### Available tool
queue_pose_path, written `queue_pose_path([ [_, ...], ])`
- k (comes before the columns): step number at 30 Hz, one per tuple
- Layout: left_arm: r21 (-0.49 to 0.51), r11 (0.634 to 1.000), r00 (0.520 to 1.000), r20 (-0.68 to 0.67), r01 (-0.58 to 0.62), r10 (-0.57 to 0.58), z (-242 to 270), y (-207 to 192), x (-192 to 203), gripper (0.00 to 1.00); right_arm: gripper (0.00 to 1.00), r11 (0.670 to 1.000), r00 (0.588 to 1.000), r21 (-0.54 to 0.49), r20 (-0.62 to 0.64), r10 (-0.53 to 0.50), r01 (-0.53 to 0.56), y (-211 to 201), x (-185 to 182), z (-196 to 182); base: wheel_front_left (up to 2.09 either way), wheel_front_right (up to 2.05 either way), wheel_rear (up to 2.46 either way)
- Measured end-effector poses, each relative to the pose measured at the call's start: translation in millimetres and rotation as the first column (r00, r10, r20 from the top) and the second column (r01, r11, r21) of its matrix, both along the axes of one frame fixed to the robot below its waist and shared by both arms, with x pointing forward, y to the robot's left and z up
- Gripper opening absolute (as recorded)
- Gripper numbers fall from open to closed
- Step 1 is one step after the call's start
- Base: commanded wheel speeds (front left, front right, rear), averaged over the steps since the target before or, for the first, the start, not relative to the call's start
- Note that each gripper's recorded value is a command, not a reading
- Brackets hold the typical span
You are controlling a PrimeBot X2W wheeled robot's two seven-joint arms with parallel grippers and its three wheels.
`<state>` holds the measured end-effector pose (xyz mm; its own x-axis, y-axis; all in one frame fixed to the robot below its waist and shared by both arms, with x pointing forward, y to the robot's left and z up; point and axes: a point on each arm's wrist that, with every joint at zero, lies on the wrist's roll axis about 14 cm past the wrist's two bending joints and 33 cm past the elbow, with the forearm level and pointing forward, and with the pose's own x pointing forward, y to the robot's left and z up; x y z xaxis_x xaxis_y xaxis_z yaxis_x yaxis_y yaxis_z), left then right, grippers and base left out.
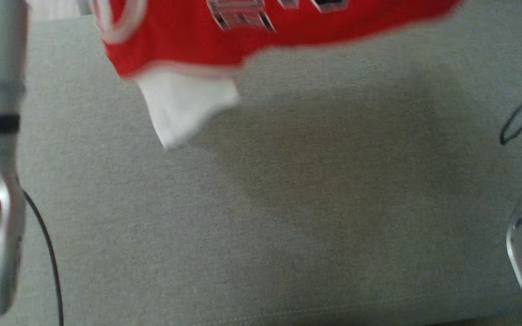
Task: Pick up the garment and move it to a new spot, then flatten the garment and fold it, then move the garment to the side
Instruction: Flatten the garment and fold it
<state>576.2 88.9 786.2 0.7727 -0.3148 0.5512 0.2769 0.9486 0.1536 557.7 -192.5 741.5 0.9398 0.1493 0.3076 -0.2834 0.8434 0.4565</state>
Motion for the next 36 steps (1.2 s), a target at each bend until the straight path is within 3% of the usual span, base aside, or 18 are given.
queue_pose_path([
  [5,-0.008,1.0,1.0,0.013,-0.022,0.023,26,-3,20,0.0,0.0,0.997,0.997,-0.065,0.059,-0.043,0.047,11,20,9,0.0,0.0,0.0],
  [10,0.005,0.998,0.978,-0.203,-0.056,0.056,-52,4,49,0.0,0.0,0.978,0.994,-0.208,-0.1,-0.037,0.016,33,45,-63,0.0,0.0,0.0],
  [13,-0.003,0.997,0.912,-0.404,-0.081,0.073,-136,12,57,0.0,0.0,0.964,0.968,-0.266,-0.246,-0.058,-0.01,34,55,-125,0.0,0.0,0.0],
  [17,-0.018,0.993,0.777,-0.624,-0.119,0.081,-241,22,47,0.0,0.0,0.948,0.922,-0.314,-0.381,-0.069,-0.059,38,58,-188,0.0,0.0,0.0],
  [20,-0.01,0.991,0.703,-0.706,-0.13,0.085,-290,29,38,0.0,0.0,0.909,0.892,-0.398,-0.446,-0.077,-0.121,44,56,-229,0.0,0.0,0.0],
  [23,-0.008,0.99,0.661,-0.745,-0.141,0.088,-317,34,28,0.0,0.0,0.907,0.865,-0.392,-0.498,-0.066,-0.156,49,45,-265,0.0,0.0,0.0],
  [28,-0.082,0.98,0.675,-0.735,-0.179,0.062,-326,42,10,0.0,0.0,0.93,0.823,-0.336,-0.564,-0.072,-0.148,40,14,-311,0.0,0.0,0.0],
  [36,-0.114,0.971,0.688,-0.722,-0.212,0.066,-349,58,-78,0.0,0.0,0.966,0.791,-0.239,-0.609,-0.067,-0.102,27,-67,-352,0.0,0.0,0.0],
])
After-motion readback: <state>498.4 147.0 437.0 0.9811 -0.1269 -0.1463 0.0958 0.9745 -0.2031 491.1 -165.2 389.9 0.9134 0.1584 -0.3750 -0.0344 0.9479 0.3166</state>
